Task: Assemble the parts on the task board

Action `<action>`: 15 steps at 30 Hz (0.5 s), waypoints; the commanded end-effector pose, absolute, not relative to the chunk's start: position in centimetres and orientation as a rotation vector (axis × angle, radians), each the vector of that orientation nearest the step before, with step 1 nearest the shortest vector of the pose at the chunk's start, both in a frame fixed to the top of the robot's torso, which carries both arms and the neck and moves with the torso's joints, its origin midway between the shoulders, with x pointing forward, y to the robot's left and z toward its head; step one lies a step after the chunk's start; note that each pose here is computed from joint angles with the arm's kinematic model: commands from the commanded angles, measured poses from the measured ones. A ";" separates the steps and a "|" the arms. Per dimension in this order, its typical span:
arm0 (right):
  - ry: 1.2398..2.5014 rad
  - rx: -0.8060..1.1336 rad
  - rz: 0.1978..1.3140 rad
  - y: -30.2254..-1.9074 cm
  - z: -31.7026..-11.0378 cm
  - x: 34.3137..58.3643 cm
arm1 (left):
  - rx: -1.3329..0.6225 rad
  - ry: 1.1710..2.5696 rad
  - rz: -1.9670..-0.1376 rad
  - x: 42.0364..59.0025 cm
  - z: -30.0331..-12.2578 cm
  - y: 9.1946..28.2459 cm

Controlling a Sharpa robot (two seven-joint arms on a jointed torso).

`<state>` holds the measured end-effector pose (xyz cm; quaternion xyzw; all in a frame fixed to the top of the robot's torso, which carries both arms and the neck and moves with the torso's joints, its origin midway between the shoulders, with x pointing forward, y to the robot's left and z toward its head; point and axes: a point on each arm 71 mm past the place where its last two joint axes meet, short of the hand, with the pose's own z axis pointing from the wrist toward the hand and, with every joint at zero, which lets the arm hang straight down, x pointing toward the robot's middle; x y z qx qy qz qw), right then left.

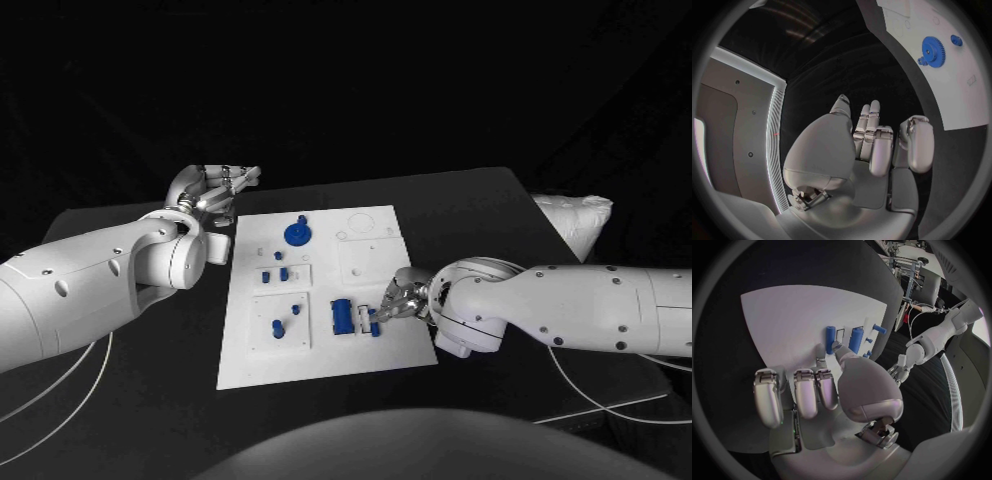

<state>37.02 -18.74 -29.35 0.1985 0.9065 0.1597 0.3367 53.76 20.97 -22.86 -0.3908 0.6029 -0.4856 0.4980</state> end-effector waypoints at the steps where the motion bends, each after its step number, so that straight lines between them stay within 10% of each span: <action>1: 2.415 0.496 0.373 -18.8 -30.0 36.5 | -0.934 1.467 -1.194 53.7 -22.8 20.7; 15: 2.409 0.560 0.415 -18.7 -29.9 36.2 | -0.936 1.467 -1.192 53.7 -22.8 20.8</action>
